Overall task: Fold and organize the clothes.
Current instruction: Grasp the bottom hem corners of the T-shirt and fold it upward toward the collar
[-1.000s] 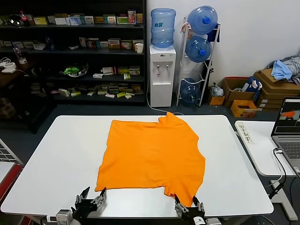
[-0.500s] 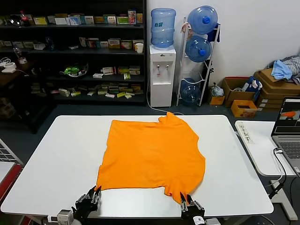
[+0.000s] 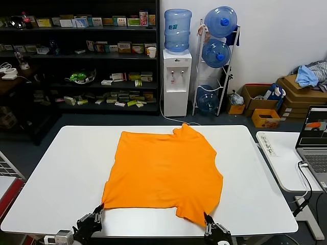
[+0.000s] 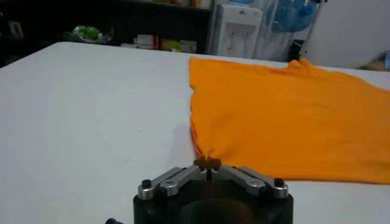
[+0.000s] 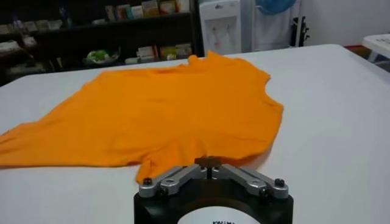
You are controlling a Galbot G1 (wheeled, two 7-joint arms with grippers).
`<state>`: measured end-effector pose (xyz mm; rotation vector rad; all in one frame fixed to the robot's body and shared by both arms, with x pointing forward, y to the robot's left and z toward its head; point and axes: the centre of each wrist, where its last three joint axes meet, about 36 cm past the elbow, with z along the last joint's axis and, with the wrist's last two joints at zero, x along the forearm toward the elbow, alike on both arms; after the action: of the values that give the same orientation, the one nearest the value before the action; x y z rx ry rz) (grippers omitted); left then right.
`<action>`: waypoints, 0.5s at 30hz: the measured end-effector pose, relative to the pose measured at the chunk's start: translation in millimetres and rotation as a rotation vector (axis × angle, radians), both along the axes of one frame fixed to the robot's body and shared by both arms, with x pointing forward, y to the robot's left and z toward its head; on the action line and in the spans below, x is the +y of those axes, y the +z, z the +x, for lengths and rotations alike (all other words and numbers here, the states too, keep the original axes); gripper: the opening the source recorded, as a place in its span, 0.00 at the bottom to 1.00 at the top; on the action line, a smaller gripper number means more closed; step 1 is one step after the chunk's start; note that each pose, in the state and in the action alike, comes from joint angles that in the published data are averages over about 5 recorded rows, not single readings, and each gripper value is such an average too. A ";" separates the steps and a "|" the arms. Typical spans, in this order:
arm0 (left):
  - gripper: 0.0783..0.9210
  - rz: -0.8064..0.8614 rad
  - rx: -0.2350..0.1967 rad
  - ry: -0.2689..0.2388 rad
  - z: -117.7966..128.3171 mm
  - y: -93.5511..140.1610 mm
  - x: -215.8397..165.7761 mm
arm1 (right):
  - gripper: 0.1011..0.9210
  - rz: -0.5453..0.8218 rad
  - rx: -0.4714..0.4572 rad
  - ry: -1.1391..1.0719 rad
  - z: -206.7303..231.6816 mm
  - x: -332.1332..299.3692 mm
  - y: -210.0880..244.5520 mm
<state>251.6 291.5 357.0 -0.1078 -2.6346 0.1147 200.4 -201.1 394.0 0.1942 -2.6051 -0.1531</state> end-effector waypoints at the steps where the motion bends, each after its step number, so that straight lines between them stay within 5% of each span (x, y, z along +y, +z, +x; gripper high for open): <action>1: 0.02 -0.002 0.003 -0.001 -1.8 2.7 1.0 | 0.03 0.002 0.004 0.001 -3.9 -1.2 3.3; 15: 0.02 -0.091 0.068 -0.021 -20.6 31.6 3.9 | 0.03 0.055 -0.024 -0.006 -18.2 -5.2 24.0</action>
<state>231.0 295.4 388.6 -0.1600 -2.5600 0.2266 182.2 -206.2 418.0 0.2086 -2.6278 -0.2262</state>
